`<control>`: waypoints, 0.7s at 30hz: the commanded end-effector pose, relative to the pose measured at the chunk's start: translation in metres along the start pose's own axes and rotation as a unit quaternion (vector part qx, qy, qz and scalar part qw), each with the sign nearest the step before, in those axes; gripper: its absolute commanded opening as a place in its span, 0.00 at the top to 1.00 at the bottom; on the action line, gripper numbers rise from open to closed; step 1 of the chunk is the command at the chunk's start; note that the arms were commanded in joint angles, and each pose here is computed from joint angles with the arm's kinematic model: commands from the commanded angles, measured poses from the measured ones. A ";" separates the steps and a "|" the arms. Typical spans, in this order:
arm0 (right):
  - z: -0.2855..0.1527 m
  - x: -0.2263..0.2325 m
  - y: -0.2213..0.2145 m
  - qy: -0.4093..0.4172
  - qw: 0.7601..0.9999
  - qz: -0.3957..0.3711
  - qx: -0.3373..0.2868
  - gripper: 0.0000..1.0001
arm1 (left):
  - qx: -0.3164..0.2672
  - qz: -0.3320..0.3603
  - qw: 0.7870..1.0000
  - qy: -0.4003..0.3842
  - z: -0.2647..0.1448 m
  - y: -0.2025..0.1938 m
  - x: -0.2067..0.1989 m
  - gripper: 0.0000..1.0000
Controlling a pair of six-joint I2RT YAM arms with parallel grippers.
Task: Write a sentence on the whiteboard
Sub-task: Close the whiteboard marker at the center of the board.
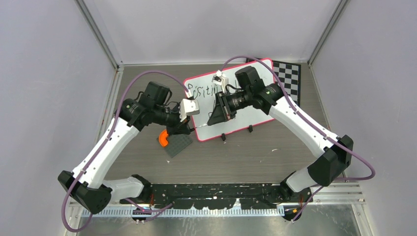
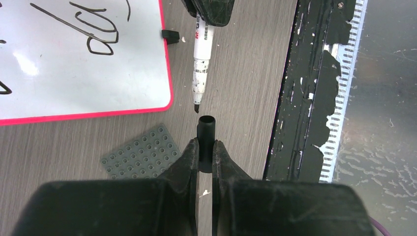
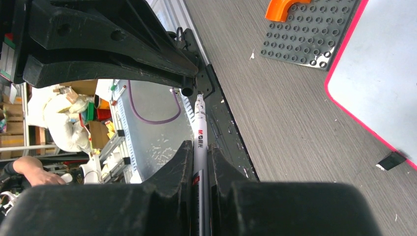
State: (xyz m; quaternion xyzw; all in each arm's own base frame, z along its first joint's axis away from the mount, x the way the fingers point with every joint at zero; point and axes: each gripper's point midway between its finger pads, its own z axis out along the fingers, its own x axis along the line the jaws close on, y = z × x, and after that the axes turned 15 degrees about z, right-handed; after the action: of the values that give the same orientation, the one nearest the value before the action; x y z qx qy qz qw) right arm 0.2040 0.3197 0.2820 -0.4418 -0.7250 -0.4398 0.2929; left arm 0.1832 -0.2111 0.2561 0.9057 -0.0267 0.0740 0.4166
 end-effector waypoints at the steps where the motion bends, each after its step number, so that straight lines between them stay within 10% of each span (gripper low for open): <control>1: -0.010 0.019 -0.004 0.020 0.999 -0.030 -0.006 1.00 | -0.008 0.007 1.000 0.008 -0.004 0.008 0.004 1.00; 21: -0.013 0.030 -0.010 0.039 0.998 -0.038 0.006 1.00 | -0.001 0.010 1.000 0.005 -0.003 0.006 0.005 1.00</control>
State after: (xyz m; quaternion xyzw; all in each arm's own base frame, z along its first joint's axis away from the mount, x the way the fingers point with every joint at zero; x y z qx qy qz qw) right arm 0.1936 0.3193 0.2848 -0.4314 -0.7276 -0.4339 0.3103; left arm 0.1859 -0.2104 0.2519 0.9093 -0.0241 0.0724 0.4091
